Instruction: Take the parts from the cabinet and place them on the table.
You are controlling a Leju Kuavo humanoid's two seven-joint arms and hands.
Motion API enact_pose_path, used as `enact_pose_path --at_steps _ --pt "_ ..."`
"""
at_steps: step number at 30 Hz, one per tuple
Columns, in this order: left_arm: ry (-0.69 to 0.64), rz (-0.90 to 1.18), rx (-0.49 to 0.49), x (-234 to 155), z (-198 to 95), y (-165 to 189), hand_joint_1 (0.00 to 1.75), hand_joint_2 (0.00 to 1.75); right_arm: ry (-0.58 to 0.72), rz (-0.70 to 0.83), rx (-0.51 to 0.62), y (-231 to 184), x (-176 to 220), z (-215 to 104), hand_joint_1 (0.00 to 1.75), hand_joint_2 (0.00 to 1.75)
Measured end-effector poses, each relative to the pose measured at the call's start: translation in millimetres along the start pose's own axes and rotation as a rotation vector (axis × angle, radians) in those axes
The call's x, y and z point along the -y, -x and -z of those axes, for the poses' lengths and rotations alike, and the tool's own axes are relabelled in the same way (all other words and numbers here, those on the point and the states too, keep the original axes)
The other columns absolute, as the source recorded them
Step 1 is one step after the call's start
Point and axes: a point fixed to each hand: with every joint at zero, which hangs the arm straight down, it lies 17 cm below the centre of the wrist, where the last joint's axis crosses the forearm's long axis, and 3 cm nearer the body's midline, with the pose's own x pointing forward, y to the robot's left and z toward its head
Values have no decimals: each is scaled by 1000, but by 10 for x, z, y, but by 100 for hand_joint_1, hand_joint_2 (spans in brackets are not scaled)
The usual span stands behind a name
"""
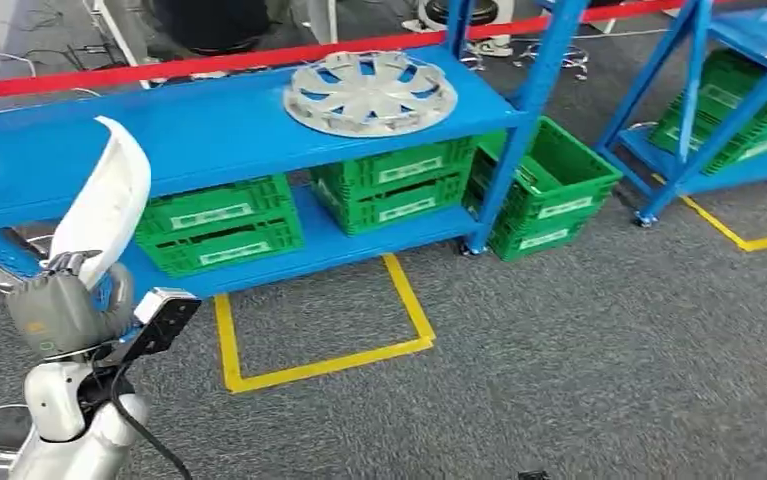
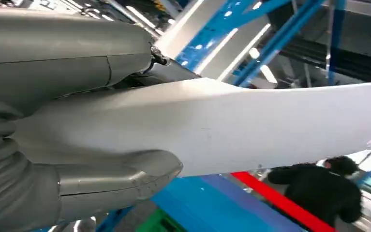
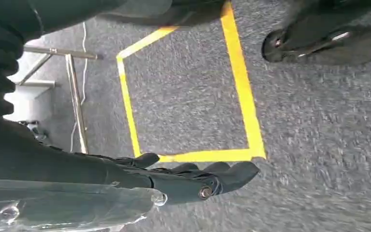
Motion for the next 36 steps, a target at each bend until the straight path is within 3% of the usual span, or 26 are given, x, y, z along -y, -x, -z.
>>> enact_pose_path --at_steps 21,29,36 --pt "13 -19 -8 21 4 9 175 175 4 15 -15 99 -9 -20 0 175" --pt "51 -80 -19 198 297 26 175 175 37 113 -12 22 -20 -25 0 175" --pt "71 -97 -29 264 350 46 175 175 35 134 -24 76 -69 -49 0 175"
